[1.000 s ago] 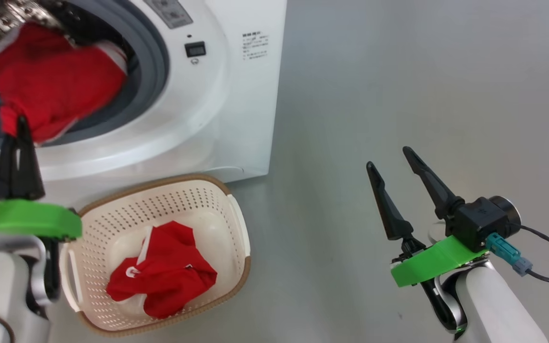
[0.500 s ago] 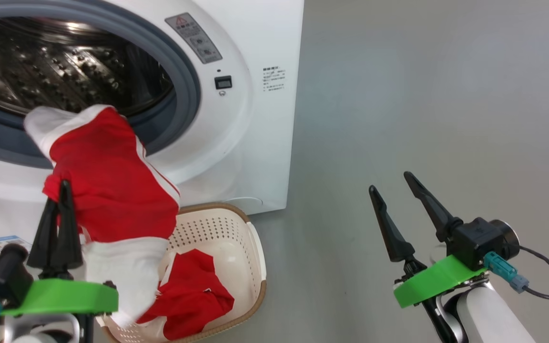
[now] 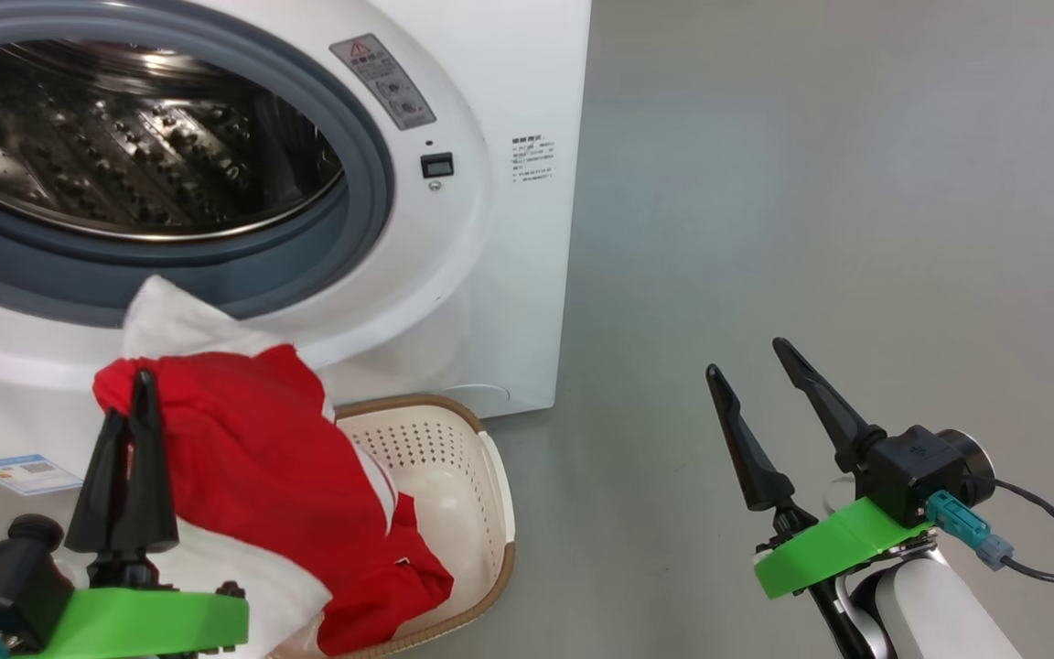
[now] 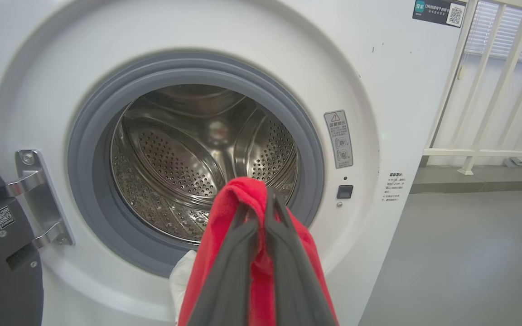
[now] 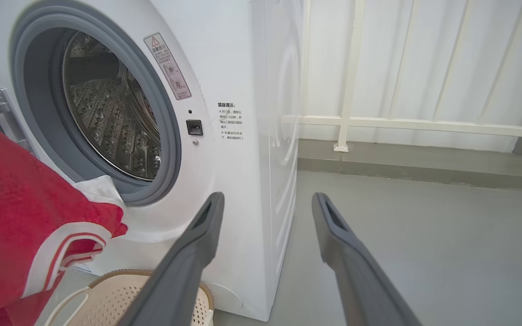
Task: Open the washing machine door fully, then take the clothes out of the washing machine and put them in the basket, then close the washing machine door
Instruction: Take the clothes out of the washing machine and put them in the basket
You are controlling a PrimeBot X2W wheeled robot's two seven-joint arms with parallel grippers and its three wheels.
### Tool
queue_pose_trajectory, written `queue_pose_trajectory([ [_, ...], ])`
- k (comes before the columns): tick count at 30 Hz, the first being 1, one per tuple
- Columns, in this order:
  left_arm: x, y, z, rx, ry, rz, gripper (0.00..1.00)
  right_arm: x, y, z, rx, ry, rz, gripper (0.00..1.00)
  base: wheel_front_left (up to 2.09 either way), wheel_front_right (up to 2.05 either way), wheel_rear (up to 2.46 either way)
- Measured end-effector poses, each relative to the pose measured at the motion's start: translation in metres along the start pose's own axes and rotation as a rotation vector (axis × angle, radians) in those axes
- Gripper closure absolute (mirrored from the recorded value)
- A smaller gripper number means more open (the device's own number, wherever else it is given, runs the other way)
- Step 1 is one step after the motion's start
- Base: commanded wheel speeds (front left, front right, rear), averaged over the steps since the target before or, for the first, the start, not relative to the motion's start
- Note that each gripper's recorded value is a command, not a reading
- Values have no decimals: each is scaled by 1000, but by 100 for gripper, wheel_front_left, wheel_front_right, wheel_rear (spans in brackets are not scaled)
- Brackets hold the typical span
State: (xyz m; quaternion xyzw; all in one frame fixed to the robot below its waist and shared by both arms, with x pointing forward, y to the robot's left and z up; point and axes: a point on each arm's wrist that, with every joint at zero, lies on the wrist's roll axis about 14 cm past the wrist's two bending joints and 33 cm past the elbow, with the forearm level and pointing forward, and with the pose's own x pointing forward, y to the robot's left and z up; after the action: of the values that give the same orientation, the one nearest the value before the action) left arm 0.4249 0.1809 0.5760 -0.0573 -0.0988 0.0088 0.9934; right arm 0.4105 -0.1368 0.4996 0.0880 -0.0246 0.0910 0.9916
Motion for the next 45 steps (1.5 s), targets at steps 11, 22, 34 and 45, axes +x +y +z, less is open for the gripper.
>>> queue_pose_trajectory([
  [11, 0, 7, -50, -39, 146, 28, 100, 3, -4, -12, 13, 28, -10, 0, 0, 0, 0],
  [22, 5, 2, -129, -98, 350, 29, 100, 7, -9, -29, 18, 73, -21, 0, 0, 0, 0],
  [34, 7, -13, -235, -182, 658, -5, 100, 29, -20, -57, 23, 125, -31, 0, 0, 0, 0],
  [45, -21, -1, -307, -185, 910, 63, 100, 35, -23, -81, 28, 177, -28, 0, 0, 0, 0],
])
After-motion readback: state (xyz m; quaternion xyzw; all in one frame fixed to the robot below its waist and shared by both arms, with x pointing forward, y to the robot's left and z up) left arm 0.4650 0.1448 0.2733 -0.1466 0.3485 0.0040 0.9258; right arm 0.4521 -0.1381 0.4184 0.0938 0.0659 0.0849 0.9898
